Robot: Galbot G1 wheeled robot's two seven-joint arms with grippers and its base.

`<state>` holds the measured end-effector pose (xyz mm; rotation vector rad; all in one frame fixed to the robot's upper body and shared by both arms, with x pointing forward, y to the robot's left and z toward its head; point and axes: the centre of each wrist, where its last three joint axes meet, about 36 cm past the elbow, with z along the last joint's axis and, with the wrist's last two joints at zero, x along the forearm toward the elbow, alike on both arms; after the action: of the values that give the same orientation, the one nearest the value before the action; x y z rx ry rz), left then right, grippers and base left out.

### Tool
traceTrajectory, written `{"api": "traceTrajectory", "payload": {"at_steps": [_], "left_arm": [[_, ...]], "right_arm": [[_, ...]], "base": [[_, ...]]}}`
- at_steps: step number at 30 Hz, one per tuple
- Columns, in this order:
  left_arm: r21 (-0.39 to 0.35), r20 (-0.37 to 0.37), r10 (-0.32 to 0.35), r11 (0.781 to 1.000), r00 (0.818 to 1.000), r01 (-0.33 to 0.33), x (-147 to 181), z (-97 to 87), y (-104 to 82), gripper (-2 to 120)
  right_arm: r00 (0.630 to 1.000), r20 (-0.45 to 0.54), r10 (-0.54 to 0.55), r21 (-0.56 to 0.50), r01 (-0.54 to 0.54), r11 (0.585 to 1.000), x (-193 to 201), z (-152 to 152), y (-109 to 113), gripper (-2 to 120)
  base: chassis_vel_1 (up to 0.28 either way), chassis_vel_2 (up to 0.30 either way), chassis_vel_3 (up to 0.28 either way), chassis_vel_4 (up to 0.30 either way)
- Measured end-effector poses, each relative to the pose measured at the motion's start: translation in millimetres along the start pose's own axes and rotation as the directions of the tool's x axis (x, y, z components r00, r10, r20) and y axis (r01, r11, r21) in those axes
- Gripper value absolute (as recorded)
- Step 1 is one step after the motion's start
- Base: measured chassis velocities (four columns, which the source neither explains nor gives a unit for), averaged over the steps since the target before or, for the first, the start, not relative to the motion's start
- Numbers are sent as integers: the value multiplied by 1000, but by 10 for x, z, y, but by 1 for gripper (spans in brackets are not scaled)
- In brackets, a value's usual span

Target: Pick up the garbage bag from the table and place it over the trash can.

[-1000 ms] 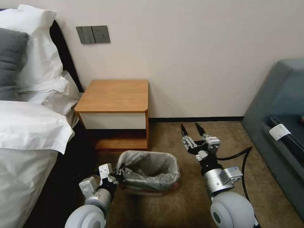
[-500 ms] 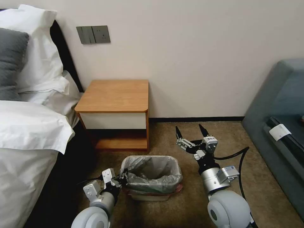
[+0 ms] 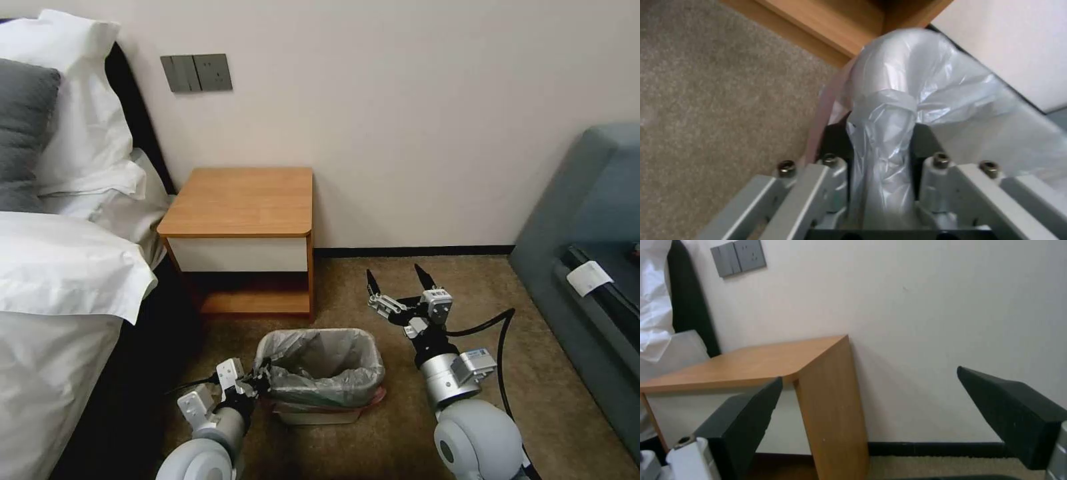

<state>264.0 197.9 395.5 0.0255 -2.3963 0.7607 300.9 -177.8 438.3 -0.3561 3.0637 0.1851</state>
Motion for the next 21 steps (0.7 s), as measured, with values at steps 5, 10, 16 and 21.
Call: {"api": "traceTrajectory", "payload": {"at_steps": [5,10,16,21], "left_arm": [[-2,1,4,1000,1000,-4,7,0,-13,39],[-11,7,4,1000,1000,-3,24,-10,-21,57],[-38,26,3,999,1000,-2,65,-50,-55,84],[-124,92,-5,992,996,17,139,-74,-85,98]], "right_arm": [[1000,-5,-2,8,2,1000,4,1,-20,100],[1000,-7,-11,21,11,1000,22,-16,-44,100],[1000,-4,-12,21,12,1000,10,-27,-48,100],[1000,-11,-8,29,8,1000,6,13,-36,100]], "base": [[0,0,0,0],[0,0,0,0],[0,0,0,0],[0,0,0,0]]}}
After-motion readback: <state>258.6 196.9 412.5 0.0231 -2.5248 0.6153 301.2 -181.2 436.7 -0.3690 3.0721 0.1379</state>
